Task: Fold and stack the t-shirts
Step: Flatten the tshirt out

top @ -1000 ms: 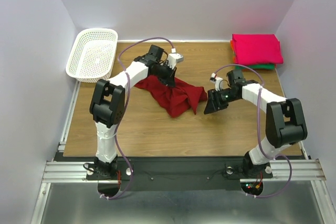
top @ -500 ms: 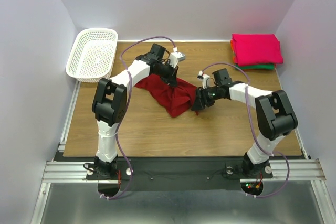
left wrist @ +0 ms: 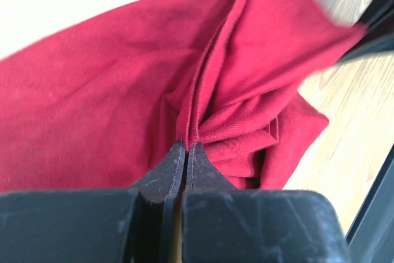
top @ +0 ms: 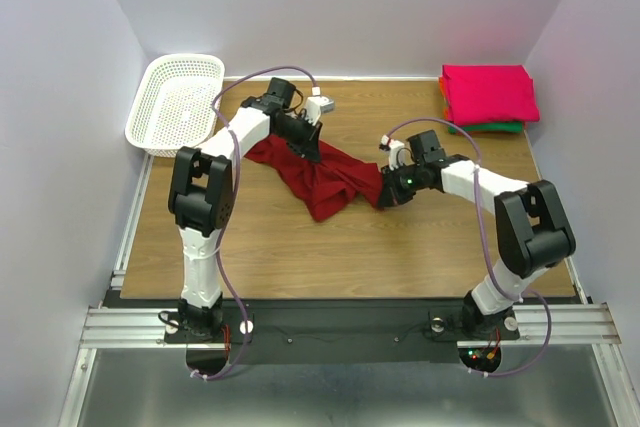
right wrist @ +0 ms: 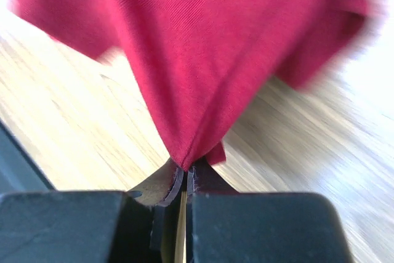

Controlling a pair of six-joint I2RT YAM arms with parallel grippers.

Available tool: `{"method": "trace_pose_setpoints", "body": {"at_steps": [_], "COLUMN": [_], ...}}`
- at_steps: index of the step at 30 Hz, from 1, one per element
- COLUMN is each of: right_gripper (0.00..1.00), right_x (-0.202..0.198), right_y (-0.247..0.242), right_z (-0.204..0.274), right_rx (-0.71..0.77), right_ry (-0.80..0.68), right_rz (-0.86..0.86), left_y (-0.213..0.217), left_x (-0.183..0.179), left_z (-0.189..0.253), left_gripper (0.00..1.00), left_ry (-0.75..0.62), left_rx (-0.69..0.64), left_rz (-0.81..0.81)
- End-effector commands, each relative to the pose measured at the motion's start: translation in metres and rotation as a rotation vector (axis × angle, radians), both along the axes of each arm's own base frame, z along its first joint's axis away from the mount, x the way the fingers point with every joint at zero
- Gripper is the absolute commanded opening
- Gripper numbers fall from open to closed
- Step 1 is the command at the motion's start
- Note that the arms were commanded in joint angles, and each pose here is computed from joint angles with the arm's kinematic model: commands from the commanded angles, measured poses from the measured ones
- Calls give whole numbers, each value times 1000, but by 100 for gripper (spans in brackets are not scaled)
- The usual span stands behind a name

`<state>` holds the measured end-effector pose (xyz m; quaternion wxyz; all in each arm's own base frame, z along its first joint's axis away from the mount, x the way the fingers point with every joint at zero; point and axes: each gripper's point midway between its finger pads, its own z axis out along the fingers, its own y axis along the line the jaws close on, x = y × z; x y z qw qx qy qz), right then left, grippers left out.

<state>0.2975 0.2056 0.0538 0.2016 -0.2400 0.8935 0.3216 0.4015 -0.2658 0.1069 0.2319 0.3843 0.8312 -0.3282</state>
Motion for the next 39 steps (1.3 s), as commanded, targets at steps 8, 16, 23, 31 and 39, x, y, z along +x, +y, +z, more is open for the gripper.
{"method": "trace_pose_setpoints", "body": {"at_steps": [8,16,23,31,39], "right_gripper": [0,1,1,1,0], "right_x": [-10,-14,-1,40,95], "right_y": [-63,-70,-88,-183,-253], "right_z": [0,-2,12,76,184], "right_rx": [-187,-211,-258,-418,-647], "right_ry": [-34,-24,-73,-216,-509], "right_rz": [-21,-5,-33,-177,-323], "left_y": [33,32,43,134,204], "left_x": [-10,-14,16,82,74], "left_z": [35,32,70,207,325], "left_gripper": [18,23,0,0,0], "left_ry": [-68,-40,-152,-504,-863], "left_rx": [-18,-52,-60,37,87], "left_rz": [-72,-105,-28,258,491]}}
